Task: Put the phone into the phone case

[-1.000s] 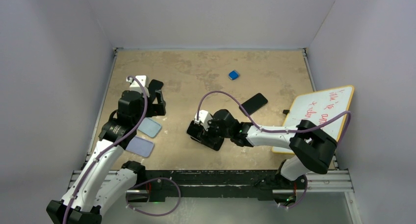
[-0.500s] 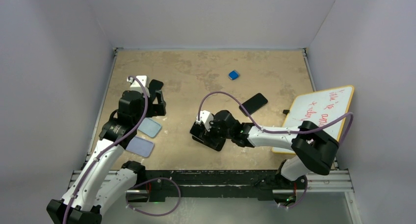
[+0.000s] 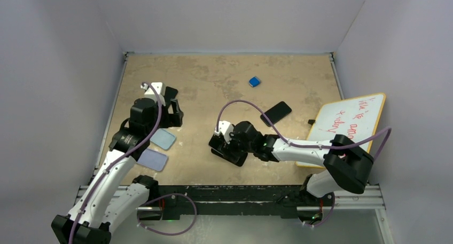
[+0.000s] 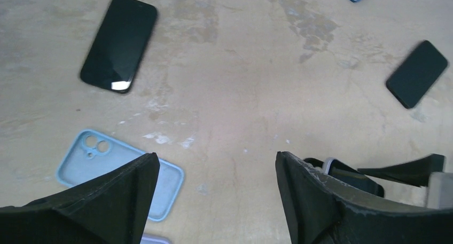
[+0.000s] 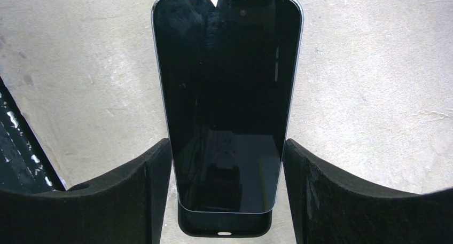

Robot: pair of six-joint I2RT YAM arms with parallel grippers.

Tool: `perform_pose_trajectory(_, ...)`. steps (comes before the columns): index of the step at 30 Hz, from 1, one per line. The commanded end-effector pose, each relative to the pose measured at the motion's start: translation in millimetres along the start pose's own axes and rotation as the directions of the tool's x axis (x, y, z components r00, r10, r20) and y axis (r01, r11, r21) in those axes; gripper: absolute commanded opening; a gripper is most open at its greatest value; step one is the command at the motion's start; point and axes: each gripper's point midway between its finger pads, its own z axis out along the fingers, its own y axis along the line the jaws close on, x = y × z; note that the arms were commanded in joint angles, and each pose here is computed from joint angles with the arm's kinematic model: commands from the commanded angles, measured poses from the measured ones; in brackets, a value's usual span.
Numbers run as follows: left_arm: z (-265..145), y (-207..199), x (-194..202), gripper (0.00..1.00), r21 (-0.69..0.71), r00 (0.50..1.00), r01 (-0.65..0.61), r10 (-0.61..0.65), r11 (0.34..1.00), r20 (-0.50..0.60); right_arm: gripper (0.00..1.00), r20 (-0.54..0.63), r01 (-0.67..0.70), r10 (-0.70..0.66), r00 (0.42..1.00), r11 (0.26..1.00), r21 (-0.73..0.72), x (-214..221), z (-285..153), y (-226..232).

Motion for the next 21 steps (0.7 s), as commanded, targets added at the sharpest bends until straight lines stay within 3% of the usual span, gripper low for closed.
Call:
perform_pose_trajectory(1, 6.2, -40.5, 13.2, 0.79, 0.204, 0.993, 0.096, -0.08, 0.974, -0.082, 0.67, 0.034, -0.032, 0.031, 0.999, 0.999, 0.026, -7.9, -2.0, -2.3)
perform_pose_trajectory(11, 22.6, -108.2, 78.1, 0.52, 0.507, 0.911, 0.375, -0.208, 0.776, -0.355, 0.68, 0.036, -0.055, 0.054, 0.998, 0.998, 0.034, 4.7, -6.4, -0.2)
perform_pose_trajectory(21, 32.6, -125.6, 109.5, 0.45, 0.57, 0.856, 0.492, -0.247, 0.657, -0.455, 0.69, 0.048, -0.048, 0.046, 0.998, 0.998, 0.033, 6.8, -6.4, 0.3)
